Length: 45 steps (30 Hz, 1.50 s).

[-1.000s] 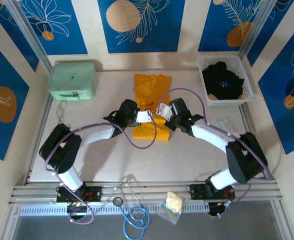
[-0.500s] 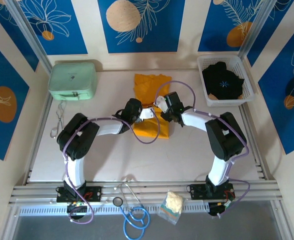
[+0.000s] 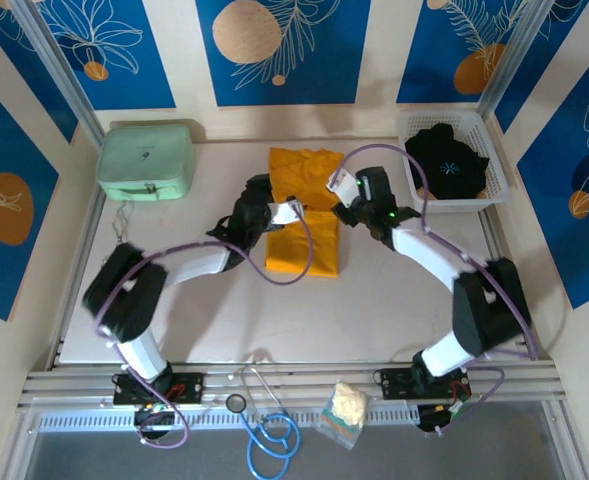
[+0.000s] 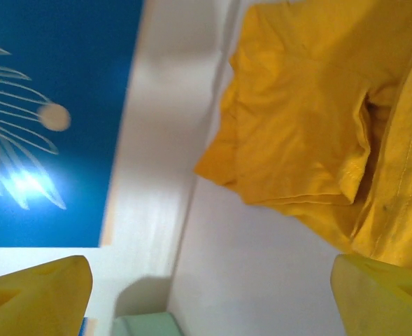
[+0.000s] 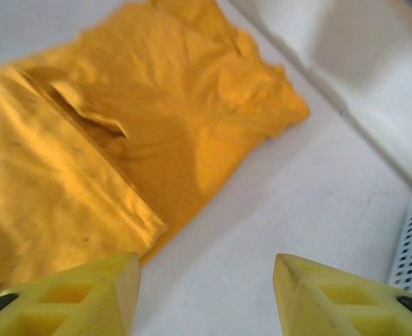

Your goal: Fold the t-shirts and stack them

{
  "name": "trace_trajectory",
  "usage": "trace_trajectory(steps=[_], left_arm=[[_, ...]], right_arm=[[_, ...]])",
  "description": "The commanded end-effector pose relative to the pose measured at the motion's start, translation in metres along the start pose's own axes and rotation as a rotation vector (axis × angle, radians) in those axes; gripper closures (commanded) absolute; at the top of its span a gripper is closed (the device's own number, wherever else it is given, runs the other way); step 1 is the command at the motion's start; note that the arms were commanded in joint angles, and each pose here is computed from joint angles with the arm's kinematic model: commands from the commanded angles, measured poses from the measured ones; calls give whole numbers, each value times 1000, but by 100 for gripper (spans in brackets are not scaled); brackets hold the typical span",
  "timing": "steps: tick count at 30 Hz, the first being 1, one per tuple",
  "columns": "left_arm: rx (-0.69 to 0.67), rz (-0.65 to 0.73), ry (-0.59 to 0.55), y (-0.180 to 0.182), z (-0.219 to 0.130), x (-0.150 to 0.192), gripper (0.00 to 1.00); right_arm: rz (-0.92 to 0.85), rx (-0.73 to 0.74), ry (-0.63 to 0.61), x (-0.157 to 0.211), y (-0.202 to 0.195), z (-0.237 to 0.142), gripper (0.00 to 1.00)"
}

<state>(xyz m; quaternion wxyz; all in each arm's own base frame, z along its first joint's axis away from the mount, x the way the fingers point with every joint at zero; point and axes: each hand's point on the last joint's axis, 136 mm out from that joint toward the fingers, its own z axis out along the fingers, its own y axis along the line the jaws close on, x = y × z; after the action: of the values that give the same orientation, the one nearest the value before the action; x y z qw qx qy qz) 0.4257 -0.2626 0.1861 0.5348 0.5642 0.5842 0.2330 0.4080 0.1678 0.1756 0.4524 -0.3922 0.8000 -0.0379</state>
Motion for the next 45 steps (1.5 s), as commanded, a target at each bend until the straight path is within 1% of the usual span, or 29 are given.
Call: trace_trajectory(steps=[1,3,6,8,10,13,18,21,25,32,34,37,40,43,45], left_arm=[[176,103,-192,-20,-52,-19,14],[371,130,-256,-51,-88,-21,14],[576,147,-242,-82,-121,-13,16],[653,195,-207,-103,-131,-4,15],[709,243,-186,-123,-135,3,15],[767,293,-181,-148,-134,8,15],[787,349,-205,-170,-119,4,15],[780,361,-221,-175,-108,0,16],[778,386,-208,-181,-92,2,18],[703,411,-194,-185,-61,1,20],[714,423,-184,-189,-56,4,24],[747,443,-156,-198,-49,11,34],[759,451,-135,-204,-41,18,41],[737,465,-109,-205,-27,25,44],[719,475,-87,-202,-15,29,44]], right_arm=[[-206,-273,-46,15,60,-39,45],[-283,-419,-60,30,92,-67,45],[-341,-532,-52,47,121,-89,42],[-353,-575,-27,54,130,-92,40],[-358,-624,10,59,139,-89,34],[-376,-665,66,68,150,-76,33],[-398,-712,112,79,162,-56,34],[-408,-723,126,82,165,-46,35],[-422,-732,158,86,165,-31,36],[-429,-744,206,94,162,-7,37],[-429,-749,221,98,162,-2,37],[-428,-760,243,104,163,4,38],[-426,-769,265,111,166,10,39],[-422,-776,284,117,167,15,40],[-419,-781,293,120,167,18,40]])
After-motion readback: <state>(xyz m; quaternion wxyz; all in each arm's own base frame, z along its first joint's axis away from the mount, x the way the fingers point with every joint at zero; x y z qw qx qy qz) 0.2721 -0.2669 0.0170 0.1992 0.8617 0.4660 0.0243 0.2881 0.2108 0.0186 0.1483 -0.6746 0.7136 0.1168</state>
